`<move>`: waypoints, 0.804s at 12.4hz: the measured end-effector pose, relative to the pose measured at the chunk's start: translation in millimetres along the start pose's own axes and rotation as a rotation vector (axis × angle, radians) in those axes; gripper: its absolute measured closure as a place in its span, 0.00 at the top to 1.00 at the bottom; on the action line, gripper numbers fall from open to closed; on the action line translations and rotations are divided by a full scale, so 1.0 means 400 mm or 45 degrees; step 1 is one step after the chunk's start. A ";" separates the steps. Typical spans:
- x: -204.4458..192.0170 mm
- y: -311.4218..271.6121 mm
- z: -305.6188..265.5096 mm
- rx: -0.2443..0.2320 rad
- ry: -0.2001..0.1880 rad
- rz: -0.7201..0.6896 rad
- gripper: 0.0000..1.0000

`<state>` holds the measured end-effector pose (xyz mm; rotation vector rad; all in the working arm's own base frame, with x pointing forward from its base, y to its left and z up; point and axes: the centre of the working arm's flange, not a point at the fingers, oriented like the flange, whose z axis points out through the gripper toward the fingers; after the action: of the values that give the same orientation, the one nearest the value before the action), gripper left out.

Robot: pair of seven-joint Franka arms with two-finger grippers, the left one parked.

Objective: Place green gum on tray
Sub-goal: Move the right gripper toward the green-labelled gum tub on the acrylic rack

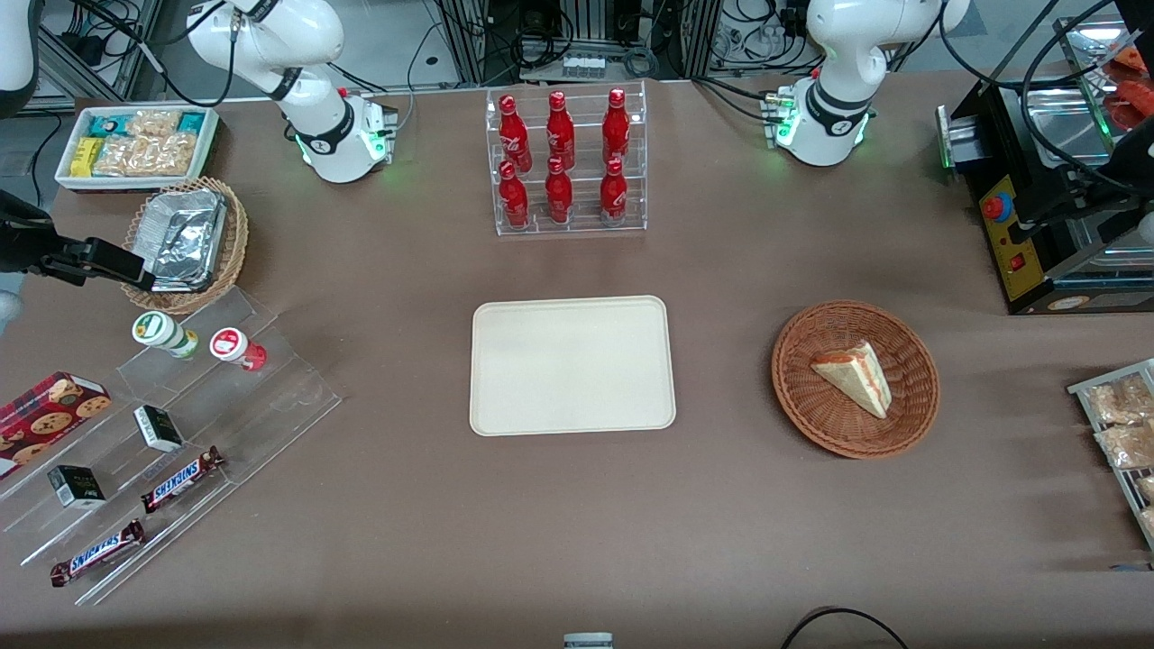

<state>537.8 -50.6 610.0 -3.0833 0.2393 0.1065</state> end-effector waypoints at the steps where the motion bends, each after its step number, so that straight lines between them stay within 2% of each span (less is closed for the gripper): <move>1: 0.000 0.001 0.000 -0.007 0.001 0.000 1.00; 3: 0.002 0.006 0.001 -0.039 0.004 0.000 1.00; 6: 0.014 0.006 0.017 -0.046 0.003 0.000 1.00; 10: 0.050 0.037 0.148 -0.048 0.026 -0.104 1.00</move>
<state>551.5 -65.2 548.9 -3.1275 0.1135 0.0766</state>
